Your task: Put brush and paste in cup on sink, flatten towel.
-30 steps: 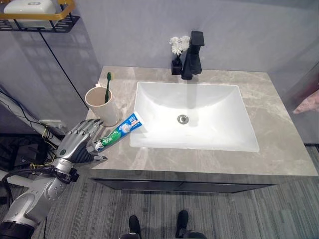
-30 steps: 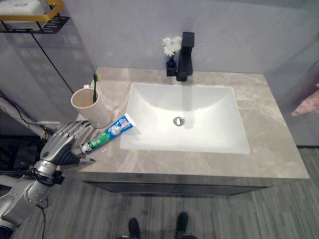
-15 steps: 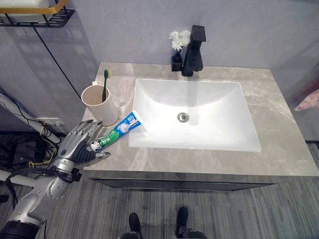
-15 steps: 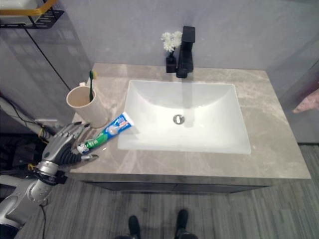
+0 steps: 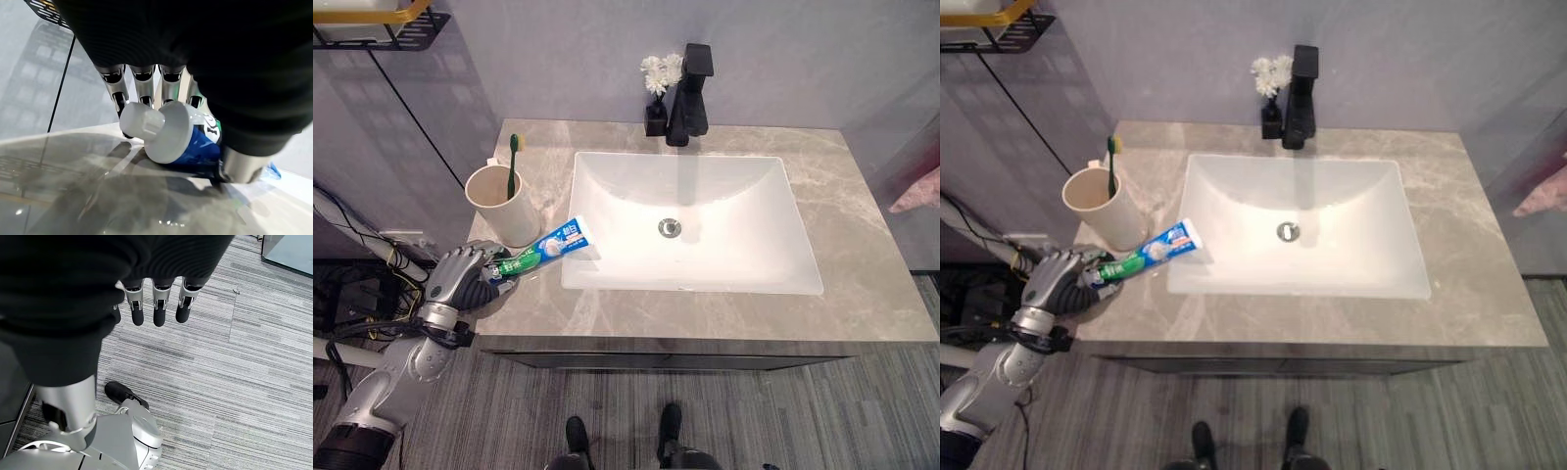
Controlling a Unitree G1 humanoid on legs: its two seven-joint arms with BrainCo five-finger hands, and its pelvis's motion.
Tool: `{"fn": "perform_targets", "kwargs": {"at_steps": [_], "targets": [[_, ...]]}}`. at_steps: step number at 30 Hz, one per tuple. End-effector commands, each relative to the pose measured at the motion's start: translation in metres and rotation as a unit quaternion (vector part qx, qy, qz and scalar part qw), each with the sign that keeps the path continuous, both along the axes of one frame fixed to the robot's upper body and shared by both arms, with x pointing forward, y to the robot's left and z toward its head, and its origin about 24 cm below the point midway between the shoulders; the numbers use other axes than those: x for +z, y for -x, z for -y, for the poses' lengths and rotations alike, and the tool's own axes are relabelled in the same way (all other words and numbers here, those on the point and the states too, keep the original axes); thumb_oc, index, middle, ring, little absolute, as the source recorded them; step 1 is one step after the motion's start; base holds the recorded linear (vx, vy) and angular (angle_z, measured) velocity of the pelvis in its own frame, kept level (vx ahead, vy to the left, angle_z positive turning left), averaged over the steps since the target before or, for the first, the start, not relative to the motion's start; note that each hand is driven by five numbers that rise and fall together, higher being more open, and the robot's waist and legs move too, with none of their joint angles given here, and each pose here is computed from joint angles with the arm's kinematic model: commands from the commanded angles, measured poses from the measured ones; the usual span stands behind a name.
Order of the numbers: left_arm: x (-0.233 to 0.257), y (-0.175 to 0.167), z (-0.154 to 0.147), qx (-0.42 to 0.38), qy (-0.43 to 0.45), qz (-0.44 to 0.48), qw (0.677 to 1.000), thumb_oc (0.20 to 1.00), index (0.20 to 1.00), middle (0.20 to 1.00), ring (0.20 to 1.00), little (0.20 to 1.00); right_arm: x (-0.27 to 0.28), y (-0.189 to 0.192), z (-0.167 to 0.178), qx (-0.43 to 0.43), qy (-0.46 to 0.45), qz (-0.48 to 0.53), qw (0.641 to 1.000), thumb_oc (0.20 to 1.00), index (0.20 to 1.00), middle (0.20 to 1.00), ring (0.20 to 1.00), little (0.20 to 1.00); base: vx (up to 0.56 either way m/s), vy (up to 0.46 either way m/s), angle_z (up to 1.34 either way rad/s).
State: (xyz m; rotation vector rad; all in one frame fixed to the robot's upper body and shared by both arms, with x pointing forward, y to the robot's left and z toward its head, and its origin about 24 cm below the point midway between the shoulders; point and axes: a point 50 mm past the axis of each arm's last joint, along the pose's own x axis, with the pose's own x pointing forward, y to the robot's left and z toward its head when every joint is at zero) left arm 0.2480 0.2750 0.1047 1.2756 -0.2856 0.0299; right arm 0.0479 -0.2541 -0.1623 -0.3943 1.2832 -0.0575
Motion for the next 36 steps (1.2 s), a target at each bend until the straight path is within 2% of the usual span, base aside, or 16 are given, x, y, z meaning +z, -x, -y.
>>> {"fn": "perform_targets", "kwargs": {"at_steps": [1,9,15,19,20,22,24,25,26,27,28,29,30,32,35,36], "targets": [[-0.019,0.004,-0.002,-0.021,-0.051,-0.110,0.992,0.200,0.200,0.200,0.200,0.200,0.002,-0.007,0.006,-0.009,0.009,0.006,1.000,1.000,1.000,1.000,1.000,1.000,0.00,0.000,0.00],[-0.027,0.002,0.006,-0.063,-0.072,-0.165,0.982,0.200,0.200,0.200,0.200,0.200,0.003,0.007,0.017,-0.074,0.001,-0.008,0.997,1.000,1.000,1.000,1.000,1.000,0.01,-0.008,-0.04],[0.009,-0.006,0.010,-0.086,-0.107,-0.091,0.986,0.200,0.200,0.200,0.200,0.200,0.008,0.043,0.038,-0.222,0.015,-0.025,0.975,1.000,1.000,1.000,1.000,1.000,-0.04,-0.013,0.00],[0.032,-0.008,0.016,-0.099,-0.117,-0.041,0.987,0.200,0.200,0.200,0.200,0.200,0.011,0.061,0.047,-0.284,0.025,-0.034,0.958,1.000,1.000,1.000,1.000,1.000,-0.06,-0.016,0.01],[0.039,-0.010,0.017,-0.102,-0.122,-0.029,0.987,0.200,0.200,0.200,0.200,0.200,0.013,0.067,0.051,-0.311,0.028,-0.036,0.949,1.000,1.000,1.000,1.000,1.000,-0.05,-0.013,0.07],[0.065,-0.013,0.028,-0.124,-0.141,0.025,0.982,0.200,0.200,0.200,0.200,0.200,0.024,0.086,0.070,-0.436,0.042,-0.018,0.899,1.000,1.000,1.000,1.000,1.000,-0.05,-0.003,0.08],[0.081,-0.016,0.037,-0.143,-0.156,0.054,0.976,0.200,0.200,0.200,0.200,0.200,0.033,0.090,0.086,-0.488,0.059,0.003,0.871,1.000,1.000,1.000,1.000,1.000,-0.04,-0.003,0.07],[0.081,-0.016,0.037,-0.143,-0.156,0.054,0.976,0.200,0.200,0.200,0.200,0.200,0.033,0.090,0.086,-0.489,0.059,0.003,0.870,1.000,1.000,1.000,1.000,1.000,-0.03,-0.014,0.09],[0.103,-0.019,0.050,-0.167,-0.167,0.101,0.966,0.200,0.200,0.200,0.200,0.200,0.056,0.089,0.124,-0.536,0.107,0.052,0.836,1.000,1.000,1.000,1.000,1.000,-0.03,-0.019,0.05],[0.112,-0.020,0.060,-0.186,-0.164,0.125,0.961,0.200,0.200,0.200,0.200,0.200,0.075,0.084,0.148,-0.559,0.148,0.090,0.811,1.000,1.000,1.000,1.000,1.000,-0.04,-0.027,0.01],[0.125,-0.021,0.078,-0.212,-0.142,0.169,0.952,0.200,0.200,0.200,0.200,0.200,0.102,0.069,0.180,-0.617,0.204,0.165,0.742,1.000,1.000,1.000,1.000,1.000,-0.03,0.001,0.06],[0.135,-0.018,0.095,-0.237,-0.082,0.222,0.942,0.200,0.200,0.200,0.200,0.200,0.145,0.015,0.215,-0.593,0.244,0.335,0.691,1.000,1.000,1.000,1.000,1.000,-0.04,0.008,0.08],[0.136,-0.018,0.095,-0.238,-0.080,0.224,0.942,0.200,0.200,0.200,0.200,0.200,0.145,0.015,0.215,-0.594,0.248,0.335,0.688,1.000,1.000,1.000,1.000,1.000,0.00,0.028,0.10],[0.147,-0.007,0.110,-0.261,-0.059,0.283,0.921,0.200,0.200,0.200,0.200,0.200,0.219,-0.052,0.222,-0.450,0.330,0.500,0.662,1.000,1.000,1.000,1.000,1.000,0.00,0.020,-0.01],[0.167,-0.011,0.130,-0.280,-0.048,0.346,0.894,0.200,0.200,0.200,0.200,0.200,0.283,-0.123,0.186,-0.310,0.351,0.635,0.615,1.000,1.000,1.000,1.000,1.000,-0.03,0.032,-0.02],[0.167,-0.011,0.131,-0.280,-0.050,0.347,0.894,0.200,0.200,0.200,0.200,0.200,0.283,-0.122,0.186,-0.311,0.352,0.634,0.615,1.000,1.000,1.000,1.000,1.000,-0.03,0.016,0.02]]}}
